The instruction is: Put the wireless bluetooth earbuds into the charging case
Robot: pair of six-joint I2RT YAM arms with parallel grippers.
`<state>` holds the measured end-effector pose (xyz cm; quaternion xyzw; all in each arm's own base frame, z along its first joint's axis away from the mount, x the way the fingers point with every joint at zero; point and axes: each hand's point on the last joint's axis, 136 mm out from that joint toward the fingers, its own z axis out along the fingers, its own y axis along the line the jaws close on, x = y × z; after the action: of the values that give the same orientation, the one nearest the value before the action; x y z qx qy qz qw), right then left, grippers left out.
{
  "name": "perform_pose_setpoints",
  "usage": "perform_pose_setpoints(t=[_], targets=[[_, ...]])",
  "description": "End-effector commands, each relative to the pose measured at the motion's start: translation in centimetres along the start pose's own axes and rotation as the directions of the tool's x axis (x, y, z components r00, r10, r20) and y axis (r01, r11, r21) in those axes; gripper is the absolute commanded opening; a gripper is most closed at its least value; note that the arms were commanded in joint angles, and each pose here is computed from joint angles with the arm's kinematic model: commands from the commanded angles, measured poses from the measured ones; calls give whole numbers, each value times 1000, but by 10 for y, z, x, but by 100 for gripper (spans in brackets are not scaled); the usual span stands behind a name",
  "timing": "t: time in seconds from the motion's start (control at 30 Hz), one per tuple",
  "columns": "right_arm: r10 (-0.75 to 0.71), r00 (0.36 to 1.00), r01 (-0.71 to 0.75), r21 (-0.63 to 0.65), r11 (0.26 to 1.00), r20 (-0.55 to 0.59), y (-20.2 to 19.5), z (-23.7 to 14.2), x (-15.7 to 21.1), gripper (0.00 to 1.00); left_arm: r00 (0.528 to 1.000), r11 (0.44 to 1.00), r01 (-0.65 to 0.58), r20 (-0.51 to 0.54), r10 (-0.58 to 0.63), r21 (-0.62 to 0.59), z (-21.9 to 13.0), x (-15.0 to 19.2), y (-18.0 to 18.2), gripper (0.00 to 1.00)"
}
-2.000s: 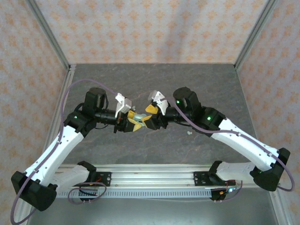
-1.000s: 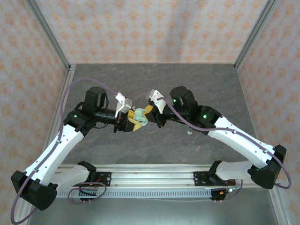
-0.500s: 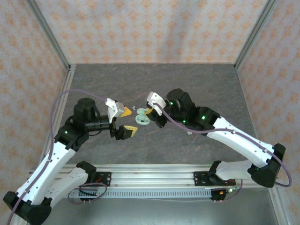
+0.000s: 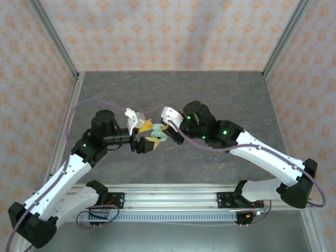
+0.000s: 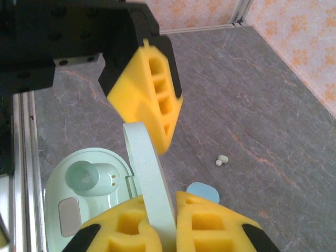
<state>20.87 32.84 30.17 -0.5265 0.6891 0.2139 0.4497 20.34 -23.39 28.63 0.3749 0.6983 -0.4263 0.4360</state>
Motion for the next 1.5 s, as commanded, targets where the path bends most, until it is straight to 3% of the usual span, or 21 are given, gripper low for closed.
perform_pose_setpoints(t=[0.0, 0.37, 0.53, 0.67, 0.9, 1.13, 1.47], targets=[[-38, 998, 37, 20, 999, 43, -4, -6, -20, 5, 999, 996, -49, -1, 50, 70, 3, -11, -13, 80], [-32, 997, 32, 4, 999, 63, -3, -9, -29, 5, 995, 994, -55, -72, 61, 94, 10, -4, -8, 56], [-21, 998, 22, -12, 1000, 67, 0, -12, -30, 4, 996, 996, -58, -63, 63, 72, 6, -5, -2, 38], [-8, 997, 10, -26, 1000, 72, 2, -12, -31, 4, 996, 996, -65, -51, 68, 57, 3, -3, 0, 36], [31, 998, -27, -57, 998, 61, 5, -9, -31, 5, 997, 996, -80, -18, 80, 33, -2, -3, 0, 23], [86, 995, -82, -70, 994, 47, 5, -3, -29, 20, 996, 996, -84, -5, 84, 16, -8, 2, -4, 16], [148, 987, -139, -111, 984, 69, 10, -6, -38, 55, 998, 999, -46, -41, 46, 6, -6, 7, 0, 13]])
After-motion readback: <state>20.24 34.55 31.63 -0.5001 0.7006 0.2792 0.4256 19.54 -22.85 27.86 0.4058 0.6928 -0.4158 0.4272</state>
